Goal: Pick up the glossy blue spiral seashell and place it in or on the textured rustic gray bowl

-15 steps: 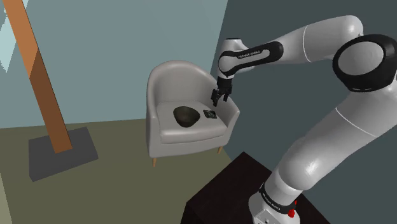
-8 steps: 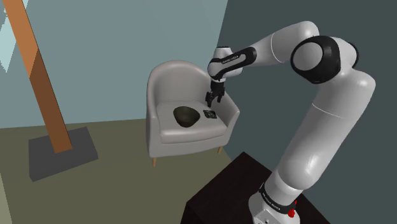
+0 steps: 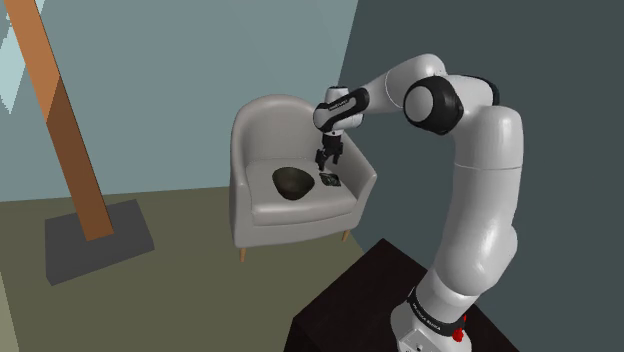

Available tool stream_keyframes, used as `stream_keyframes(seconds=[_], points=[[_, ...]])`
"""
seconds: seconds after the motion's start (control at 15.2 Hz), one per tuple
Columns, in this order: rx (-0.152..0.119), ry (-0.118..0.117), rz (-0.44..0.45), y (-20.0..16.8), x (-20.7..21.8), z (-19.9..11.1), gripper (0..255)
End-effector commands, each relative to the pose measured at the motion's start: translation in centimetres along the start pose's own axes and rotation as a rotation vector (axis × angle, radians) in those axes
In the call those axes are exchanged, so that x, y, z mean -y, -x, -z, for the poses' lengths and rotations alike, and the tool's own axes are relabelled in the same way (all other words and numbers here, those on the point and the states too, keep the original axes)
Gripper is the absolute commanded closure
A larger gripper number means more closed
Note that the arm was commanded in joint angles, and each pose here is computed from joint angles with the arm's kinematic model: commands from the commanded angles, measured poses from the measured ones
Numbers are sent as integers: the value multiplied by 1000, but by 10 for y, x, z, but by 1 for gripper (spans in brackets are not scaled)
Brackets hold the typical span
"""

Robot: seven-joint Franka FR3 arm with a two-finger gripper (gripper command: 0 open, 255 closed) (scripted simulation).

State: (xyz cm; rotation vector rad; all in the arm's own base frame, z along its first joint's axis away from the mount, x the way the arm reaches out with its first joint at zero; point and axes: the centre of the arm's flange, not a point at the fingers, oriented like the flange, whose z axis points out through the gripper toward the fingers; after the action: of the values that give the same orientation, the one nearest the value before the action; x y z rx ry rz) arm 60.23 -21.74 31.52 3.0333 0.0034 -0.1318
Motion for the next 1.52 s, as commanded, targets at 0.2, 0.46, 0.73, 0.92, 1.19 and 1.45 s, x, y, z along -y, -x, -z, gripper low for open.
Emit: stream_keyframes(seconds=[0.2, 0.46, 0.73, 0.92, 1.19, 1.45], points=[[11, 0, 7, -53, -23, -37, 0], [16, 0, 10, -76, -35, -61, 0], [16, 0, 10, -75, -35, -82, 0], [16, 0, 10, -75, -35, -95, 0], [16, 0, 10, -75, -35, -95, 0], [16, 0, 10, -75, -35, -95, 255]])
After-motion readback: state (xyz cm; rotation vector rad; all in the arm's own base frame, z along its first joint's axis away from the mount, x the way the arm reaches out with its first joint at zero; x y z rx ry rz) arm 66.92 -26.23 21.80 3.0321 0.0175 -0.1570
